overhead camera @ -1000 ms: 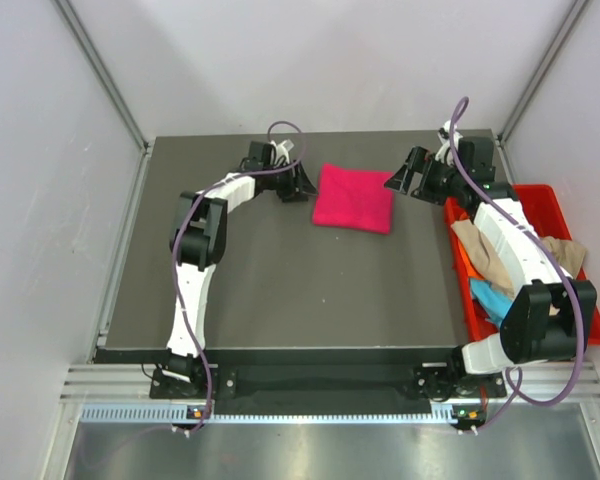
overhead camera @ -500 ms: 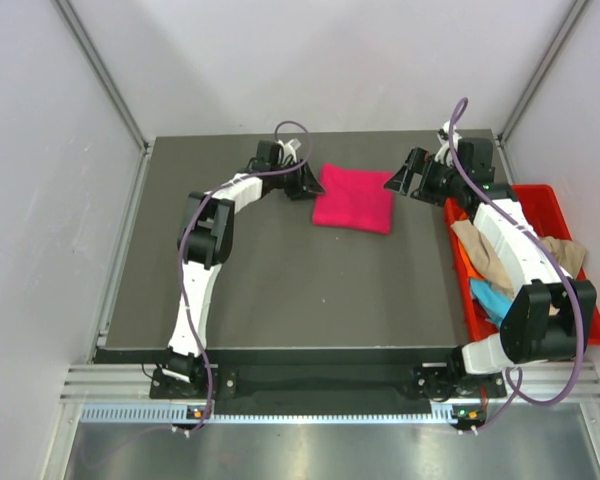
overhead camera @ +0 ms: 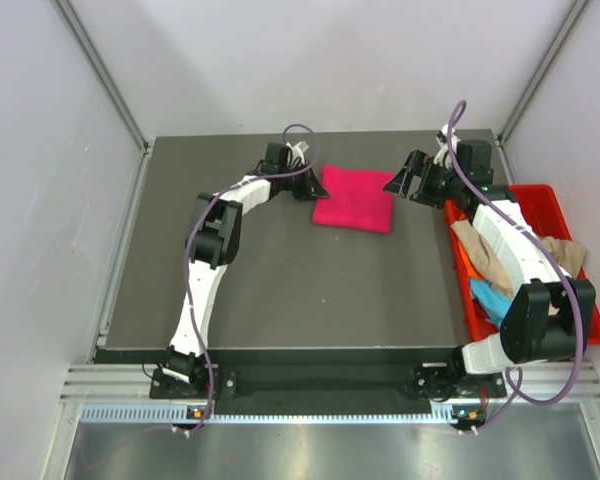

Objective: Fold and stack the t-shirts
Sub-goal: Fold the tshirt, then neatly place the folded tshirt to the corner

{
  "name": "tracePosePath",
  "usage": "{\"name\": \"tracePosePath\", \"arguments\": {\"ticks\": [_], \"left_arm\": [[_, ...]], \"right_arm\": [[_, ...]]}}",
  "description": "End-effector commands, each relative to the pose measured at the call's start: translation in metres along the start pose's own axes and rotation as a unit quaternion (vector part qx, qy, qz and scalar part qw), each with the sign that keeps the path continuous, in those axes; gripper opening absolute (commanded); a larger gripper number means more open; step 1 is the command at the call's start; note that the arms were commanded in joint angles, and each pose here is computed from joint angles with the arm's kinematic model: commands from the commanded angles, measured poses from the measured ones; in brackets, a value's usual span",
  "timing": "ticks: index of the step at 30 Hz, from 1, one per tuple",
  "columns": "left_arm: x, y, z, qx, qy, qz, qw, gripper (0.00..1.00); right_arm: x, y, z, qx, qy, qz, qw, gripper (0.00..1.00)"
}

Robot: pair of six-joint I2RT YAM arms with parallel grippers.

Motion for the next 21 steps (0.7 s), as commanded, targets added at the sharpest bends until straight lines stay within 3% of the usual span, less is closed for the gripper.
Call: {"name": "tracePosePath", "arguments": {"ticks": [1,12,21], "left_arm": [[0.004,0.002,0.003,0.003,-0.011,0.019,1.0,0.0],[-0.042,0.02,0.037,0.028,-0.049,0.116,0.992,0.0],[-0.113,0.054,0.074,0.057,-0.116,0.226,0.966,0.0]], "right_arm": [[0.0,0.007,0.008,-0.02,-0.023,0.016,0.999,0.98],[0.003,0.0,-0.006,-0.02,-0.007,0.009,1.0,0.98],[-0.001,0.004,-0.007,-0.027,-0.016,0.02,0.999,0.98]]}}
Point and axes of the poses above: each gripper's point midway between its finger pads, its own x axis out along the fingers, its own y axis along the line the jaws close on, z = x × y, the point moved 6 cm from there along -x, back along the fingers, and after that the axes turned 9 degrees about -x, right-handed, at the moved point
